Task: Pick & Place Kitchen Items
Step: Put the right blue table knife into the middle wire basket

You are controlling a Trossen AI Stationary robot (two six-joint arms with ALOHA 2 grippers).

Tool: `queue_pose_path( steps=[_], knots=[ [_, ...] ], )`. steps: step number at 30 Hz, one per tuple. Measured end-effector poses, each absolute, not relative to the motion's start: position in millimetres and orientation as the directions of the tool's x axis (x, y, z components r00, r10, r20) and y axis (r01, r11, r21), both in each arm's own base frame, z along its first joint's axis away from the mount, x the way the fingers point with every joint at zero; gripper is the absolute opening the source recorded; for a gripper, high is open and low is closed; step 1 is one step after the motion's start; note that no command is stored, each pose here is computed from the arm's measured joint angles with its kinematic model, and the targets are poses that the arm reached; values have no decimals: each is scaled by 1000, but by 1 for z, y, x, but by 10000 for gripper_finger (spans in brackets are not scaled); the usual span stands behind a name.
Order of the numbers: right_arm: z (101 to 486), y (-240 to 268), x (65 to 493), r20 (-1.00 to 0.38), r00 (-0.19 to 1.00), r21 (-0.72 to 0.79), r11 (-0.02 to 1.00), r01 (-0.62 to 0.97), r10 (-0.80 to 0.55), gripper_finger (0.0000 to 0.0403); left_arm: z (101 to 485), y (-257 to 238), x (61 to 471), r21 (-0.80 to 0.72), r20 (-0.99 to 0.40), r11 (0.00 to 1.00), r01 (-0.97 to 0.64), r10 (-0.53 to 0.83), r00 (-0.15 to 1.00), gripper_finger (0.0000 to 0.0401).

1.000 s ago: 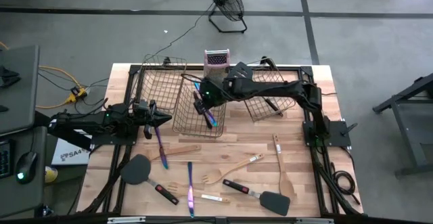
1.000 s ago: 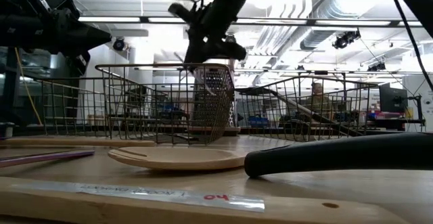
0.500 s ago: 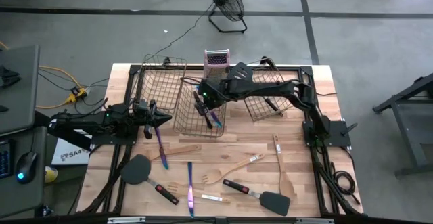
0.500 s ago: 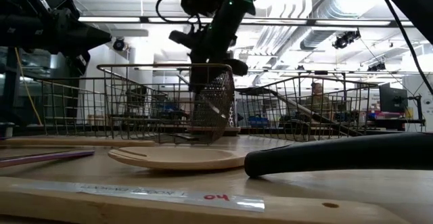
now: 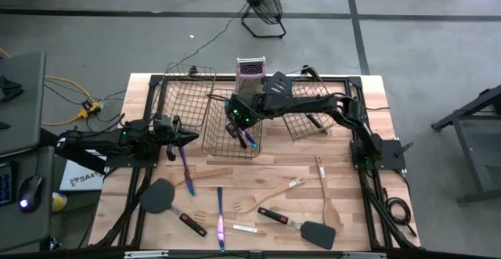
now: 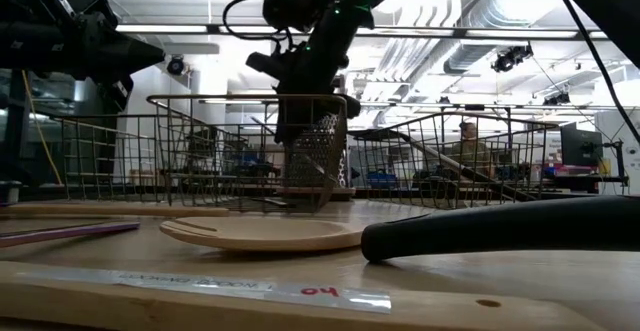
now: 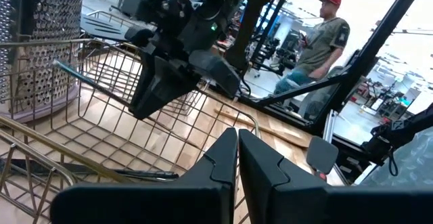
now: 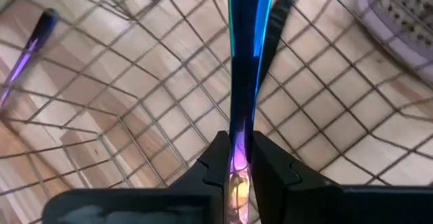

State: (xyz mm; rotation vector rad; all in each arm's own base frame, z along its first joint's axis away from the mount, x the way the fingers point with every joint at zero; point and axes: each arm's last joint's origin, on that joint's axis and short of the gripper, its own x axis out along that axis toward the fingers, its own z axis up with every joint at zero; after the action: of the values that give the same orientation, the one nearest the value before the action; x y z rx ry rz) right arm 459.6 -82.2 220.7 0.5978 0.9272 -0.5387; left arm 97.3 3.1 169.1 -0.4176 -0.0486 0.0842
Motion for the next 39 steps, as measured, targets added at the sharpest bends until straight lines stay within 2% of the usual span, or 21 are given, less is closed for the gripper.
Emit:
queue_pose_path(
  steps=[5, 14, 23, 39],
  knots=[
    [221, -83, 460, -849, 493, 217, 727, 651, -188, 32, 169, 3, 97, -407, 30, 911, -72, 92, 995, 15],
    [219, -83, 463, -840, 509, 284, 646, 708, -189, 33, 169, 3, 97, -407, 30, 911, -72, 92, 995, 15],
    [205, -80, 469, -847, 504, 312, 610, 729, -169, 34, 169, 3, 97, -407, 30, 911, -71, 91, 995, 15],
    [212, -84, 471, -815, 555, 364, 599, 713, -165, 34, 169, 3, 97, -407, 30, 911, -71, 91, 995, 15]
  ],
)
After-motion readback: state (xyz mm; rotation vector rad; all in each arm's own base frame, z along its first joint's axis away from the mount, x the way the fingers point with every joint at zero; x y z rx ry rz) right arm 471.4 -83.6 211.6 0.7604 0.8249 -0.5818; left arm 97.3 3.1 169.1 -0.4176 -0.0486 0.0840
